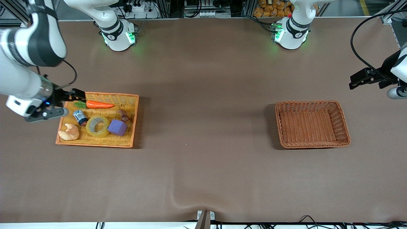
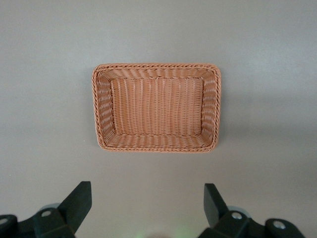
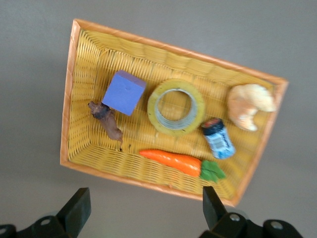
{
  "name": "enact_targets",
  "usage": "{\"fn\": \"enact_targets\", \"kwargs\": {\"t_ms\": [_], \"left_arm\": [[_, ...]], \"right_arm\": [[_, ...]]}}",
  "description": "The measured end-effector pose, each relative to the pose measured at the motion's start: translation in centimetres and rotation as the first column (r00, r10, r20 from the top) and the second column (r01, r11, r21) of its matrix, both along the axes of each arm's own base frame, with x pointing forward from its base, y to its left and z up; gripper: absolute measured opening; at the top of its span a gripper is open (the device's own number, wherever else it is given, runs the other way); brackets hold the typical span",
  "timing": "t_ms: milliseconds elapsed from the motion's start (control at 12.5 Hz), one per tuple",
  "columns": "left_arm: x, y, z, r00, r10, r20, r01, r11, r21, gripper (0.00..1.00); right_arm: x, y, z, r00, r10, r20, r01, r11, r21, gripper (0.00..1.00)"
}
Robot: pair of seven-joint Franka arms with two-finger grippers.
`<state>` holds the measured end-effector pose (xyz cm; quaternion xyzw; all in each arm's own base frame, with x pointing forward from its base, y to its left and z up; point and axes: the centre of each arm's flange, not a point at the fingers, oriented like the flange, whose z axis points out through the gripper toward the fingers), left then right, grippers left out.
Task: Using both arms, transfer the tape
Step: 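Lower the right gripper onto the yellow tape roll and close it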
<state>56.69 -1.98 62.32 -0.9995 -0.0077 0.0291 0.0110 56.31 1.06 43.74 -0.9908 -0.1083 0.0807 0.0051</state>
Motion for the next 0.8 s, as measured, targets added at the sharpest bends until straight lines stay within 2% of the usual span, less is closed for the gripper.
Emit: {"fn": "enact_targets", "kwargs": {"t_ms": [80,319,399,558,798], "left_arm": [[0.0,0.0,0.0,1.000,0.000,0.000,0.000,1.000,0.000,1.00],[0.0,-0.2,0.0,1.000,-0.004,0.000,0.004,1.000,0.000,1.00],[0.0,-0.3,0.0,1.000,-0.006,0.000,0.006,1.000,0.000,1.00],[0.0,-0.4,0.0,1.000,-0.007,0.000,0.007,1.000,0.000,1.00],[0.0,-0.3,0.0,1.000,-0.005,0.000,0.005,1.000,0.000,1.00]], "right_arm": [[-0.2,0.2,-1.8,1.000,-0.001,0.016,0.001,1.000,0.008,1.00],[-1.7,0.8,-8.4,0.994,0.011,0.111,-0.012,1.000,0.010,1.00],[-2.8,1.0,-10.6,0.993,0.015,0.119,-0.016,1.000,0.009,1.00],[-4.2,1.1,-13.0,0.994,0.021,0.104,-0.022,1.000,0.007,1.00],[-4.4,1.5,-15.0,0.994,0.063,0.094,-0.064,0.998,0.004,1.00]]}}
